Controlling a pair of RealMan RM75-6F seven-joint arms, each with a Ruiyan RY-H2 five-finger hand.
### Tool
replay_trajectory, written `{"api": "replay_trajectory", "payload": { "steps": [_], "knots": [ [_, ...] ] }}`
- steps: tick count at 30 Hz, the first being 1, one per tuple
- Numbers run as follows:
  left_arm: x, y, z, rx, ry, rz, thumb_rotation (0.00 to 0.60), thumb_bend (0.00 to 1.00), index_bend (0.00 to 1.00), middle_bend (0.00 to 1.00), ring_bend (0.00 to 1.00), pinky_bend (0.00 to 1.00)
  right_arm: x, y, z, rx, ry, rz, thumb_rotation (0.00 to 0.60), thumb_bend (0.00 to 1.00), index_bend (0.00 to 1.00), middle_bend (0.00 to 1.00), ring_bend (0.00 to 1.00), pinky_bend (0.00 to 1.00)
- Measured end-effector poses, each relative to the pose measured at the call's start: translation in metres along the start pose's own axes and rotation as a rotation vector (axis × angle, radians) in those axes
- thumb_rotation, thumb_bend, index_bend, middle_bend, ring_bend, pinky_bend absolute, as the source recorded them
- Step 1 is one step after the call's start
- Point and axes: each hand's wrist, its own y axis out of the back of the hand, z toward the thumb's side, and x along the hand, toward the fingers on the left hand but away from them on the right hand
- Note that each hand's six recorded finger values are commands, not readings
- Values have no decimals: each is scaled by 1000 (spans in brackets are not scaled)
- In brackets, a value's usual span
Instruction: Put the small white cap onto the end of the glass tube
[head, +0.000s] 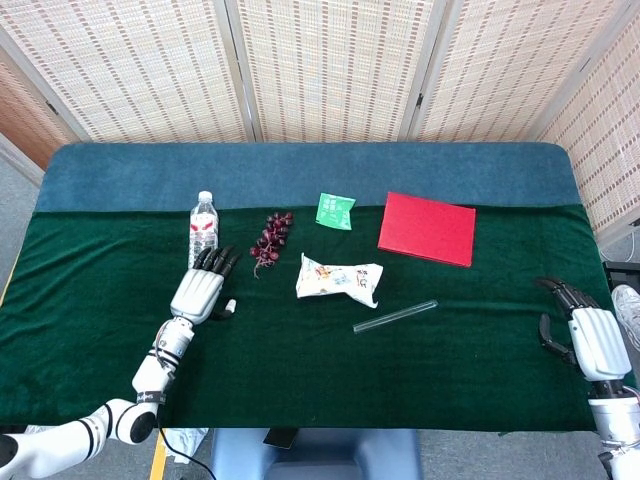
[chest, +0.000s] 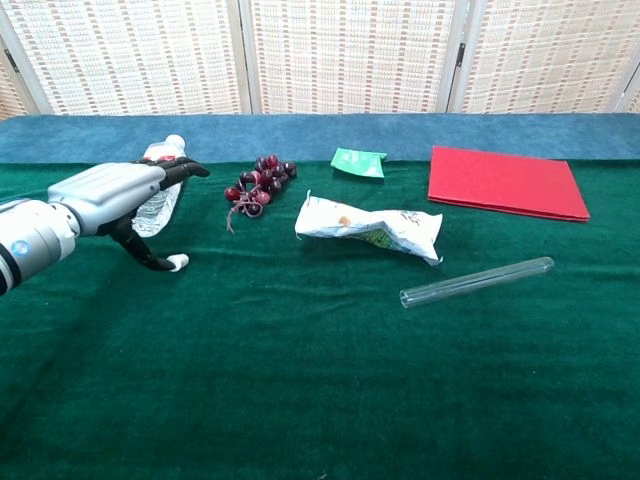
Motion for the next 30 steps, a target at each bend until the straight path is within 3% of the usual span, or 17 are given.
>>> {"api": "replay_trajectory", "payload": {
  "steps": [30],
  "knots": [
    [18,16,-4,8,38,-9,600,195,0,0,0,0,3,1,-3,2,-19,-4,600,701,219,237,259,279]
  ]
}}
